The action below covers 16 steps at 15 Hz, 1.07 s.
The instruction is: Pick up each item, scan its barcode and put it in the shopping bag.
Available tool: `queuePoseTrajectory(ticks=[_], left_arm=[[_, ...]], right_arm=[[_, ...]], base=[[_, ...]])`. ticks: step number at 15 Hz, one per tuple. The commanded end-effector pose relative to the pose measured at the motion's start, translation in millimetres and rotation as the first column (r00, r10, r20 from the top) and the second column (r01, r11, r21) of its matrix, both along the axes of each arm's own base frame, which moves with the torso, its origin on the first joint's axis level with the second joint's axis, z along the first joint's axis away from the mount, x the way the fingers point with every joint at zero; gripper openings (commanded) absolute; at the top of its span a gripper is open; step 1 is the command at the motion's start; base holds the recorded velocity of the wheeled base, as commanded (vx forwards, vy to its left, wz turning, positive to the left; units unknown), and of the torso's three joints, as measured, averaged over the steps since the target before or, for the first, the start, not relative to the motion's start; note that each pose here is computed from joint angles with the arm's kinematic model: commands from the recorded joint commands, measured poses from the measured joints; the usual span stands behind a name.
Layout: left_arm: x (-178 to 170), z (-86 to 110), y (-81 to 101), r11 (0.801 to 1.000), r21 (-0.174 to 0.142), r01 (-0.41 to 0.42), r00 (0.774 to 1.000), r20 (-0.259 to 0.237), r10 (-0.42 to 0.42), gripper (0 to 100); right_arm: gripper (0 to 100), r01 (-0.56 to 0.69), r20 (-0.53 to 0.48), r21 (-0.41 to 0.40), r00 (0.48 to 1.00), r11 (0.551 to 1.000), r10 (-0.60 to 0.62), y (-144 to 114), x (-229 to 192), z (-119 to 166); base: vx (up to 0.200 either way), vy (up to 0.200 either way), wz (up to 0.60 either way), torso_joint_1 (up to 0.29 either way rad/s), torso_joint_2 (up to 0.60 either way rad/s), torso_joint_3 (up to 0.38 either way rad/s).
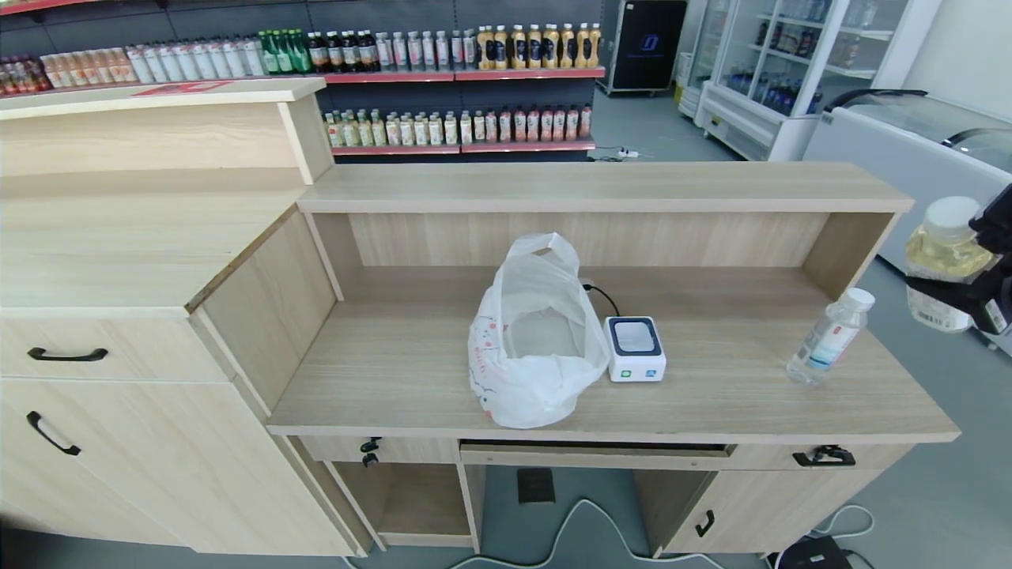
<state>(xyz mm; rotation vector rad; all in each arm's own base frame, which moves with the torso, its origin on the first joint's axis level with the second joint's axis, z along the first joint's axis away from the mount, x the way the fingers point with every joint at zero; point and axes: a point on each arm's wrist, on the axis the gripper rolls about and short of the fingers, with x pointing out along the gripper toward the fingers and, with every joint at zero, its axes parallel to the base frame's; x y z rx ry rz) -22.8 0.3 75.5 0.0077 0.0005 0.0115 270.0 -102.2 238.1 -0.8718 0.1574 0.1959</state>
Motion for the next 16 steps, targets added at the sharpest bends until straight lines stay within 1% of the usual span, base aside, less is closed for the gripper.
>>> queuePoseTrajectory(ticks=[1,2,5,6,9,11,13,15,16], left_arm=[[0,0.0,0.0,1.0,0.0,-0.002,1.0,0.0,0.002,100],[0,0.0,0.0,1.0,0.0,-0.002,1.0,0.0,0.002,100],[0,0.0,0.0,1.0,0.0,-0.001,1.0,0.0,0.001,100],[0,0.0,0.0,1.0,0.0,-0.001,1.0,0.0,0.001,100],[0,0.0,0.0,1.0,0.0,-0.001,1.0,0.0,0.001,100],[0,0.0,0.0,1.0,0.0,-0.001,1.0,0.0,0.001,100],[0,0.0,0.0,1.0,0.0,-0.002,1.0,0.0,0.002,100],[0,0.0,0.0,1.0,0.0,-0.002,1.0,0.0,0.002,100],[0,0.0,0.0,1.0,0.0,-0.001,1.0,0.0,0.001,100]], right_arm=[[0,-0.027,-0.009,0.013,1.0,1.0,0.027,1,9,-5],[0,-0.068,-0.02,0.029,0.997,0.997,0.069,0,12,-10],[0,-0.225,-0.063,0.1,0.971,0.969,0.231,-5,29,-34],[0,-0.244,-0.071,0.098,0.965,0.965,0.251,-7,32,-40],[0,-0.279,-0.084,-0.004,0.957,0.96,0.278,-12,44,-50],[0,-0.289,-0.077,-0.047,0.956,0.956,0.285,-15,52,-51],[0,-0.298,-0.084,-0.06,0.952,0.953,0.293,-15,54,-56],[0,-0.303,-0.097,-0.047,0.95,0.952,0.297,-14,56,-60],[0,-0.316,-0.096,-0.043,0.946,0.948,0.31,-10,59,-61]], base=[[0.0,0.0,0.6,0.007,0.0,0.002],[0.0,0.0,0.6,-0.002,0.0,0.002],[0.0,0.0,0.0,0.0,0.0,0.0],[0.0,0.0,0.0,0.0,0.0,0.0],[0.0,0.0,0.0,0.0,0.0,0.0],[0.0,0.0,0.0,0.0,0.0,0.0],[0.0,0.0,0.0,0.0,0.0,0.0],[0.0,0.0,0.0,0.0,0.0,0.0],[0.0,0.0,0.0,0.0,0.0,0.0]])
